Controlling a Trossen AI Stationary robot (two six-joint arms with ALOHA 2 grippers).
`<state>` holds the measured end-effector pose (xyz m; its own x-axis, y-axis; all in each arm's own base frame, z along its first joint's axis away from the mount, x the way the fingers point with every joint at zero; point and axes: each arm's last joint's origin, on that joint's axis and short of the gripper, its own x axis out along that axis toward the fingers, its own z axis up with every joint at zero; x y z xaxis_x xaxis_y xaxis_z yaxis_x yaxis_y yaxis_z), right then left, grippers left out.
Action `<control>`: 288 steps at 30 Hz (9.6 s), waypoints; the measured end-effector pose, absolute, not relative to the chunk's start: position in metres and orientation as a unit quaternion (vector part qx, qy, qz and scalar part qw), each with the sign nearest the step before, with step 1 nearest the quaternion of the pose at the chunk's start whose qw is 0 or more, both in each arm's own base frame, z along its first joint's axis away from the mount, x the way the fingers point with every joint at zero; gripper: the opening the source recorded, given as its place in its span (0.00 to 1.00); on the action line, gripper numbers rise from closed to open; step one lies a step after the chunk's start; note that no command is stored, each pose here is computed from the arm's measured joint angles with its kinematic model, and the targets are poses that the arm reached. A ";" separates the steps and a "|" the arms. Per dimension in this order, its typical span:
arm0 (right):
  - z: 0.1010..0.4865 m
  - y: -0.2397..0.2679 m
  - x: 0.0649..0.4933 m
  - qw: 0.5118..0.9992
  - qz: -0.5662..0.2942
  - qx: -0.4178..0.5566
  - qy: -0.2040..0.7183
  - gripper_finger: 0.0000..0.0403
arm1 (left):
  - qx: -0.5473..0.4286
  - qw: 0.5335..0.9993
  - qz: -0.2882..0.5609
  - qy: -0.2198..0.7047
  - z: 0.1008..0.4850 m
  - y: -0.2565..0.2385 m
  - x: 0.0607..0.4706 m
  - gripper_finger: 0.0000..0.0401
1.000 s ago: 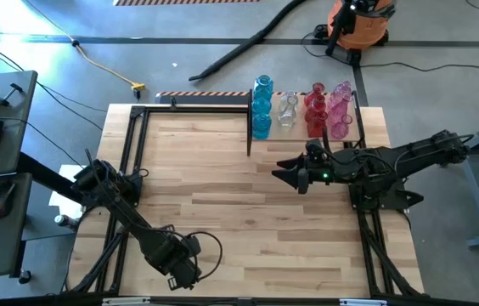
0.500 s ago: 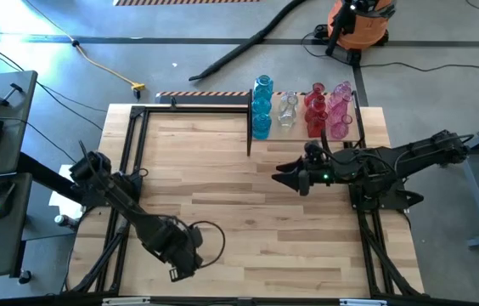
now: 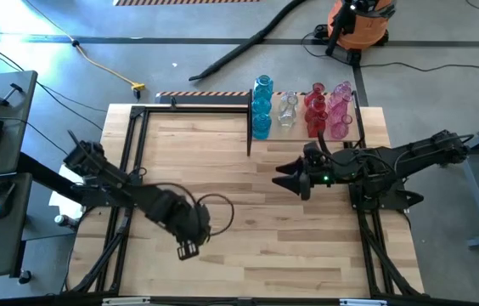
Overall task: Sort vases onto shelf
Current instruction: Put the transparent vase on the shelf aligned with the other transparent vase
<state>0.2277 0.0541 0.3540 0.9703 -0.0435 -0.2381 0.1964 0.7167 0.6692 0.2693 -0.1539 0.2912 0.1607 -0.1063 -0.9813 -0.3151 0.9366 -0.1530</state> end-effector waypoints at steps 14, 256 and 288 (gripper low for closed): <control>0.354 0.053 0.228 0.948 -0.062 0.293 0.106 0.76 | -0.168 0.770 0.075 0.611 0.308 -0.091 0.286 0.03; 0.249 -0.022 0.232 0.856 -0.501 0.103 0.076 0.64 | -0.283 0.881 0.158 0.345 0.380 0.149 0.298 0.26; 0.226 -0.040 0.261 0.810 -0.575 0.110 0.021 0.64 | -0.256 0.889 0.147 0.351 0.379 0.149 0.298 0.26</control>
<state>0.2607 -0.0405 0.2263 0.3375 -0.9275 -0.1610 0.9368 0.3142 0.1537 0.2983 0.1490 0.3793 0.7109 0.0813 -0.6986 -0.4406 0.8258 -0.3522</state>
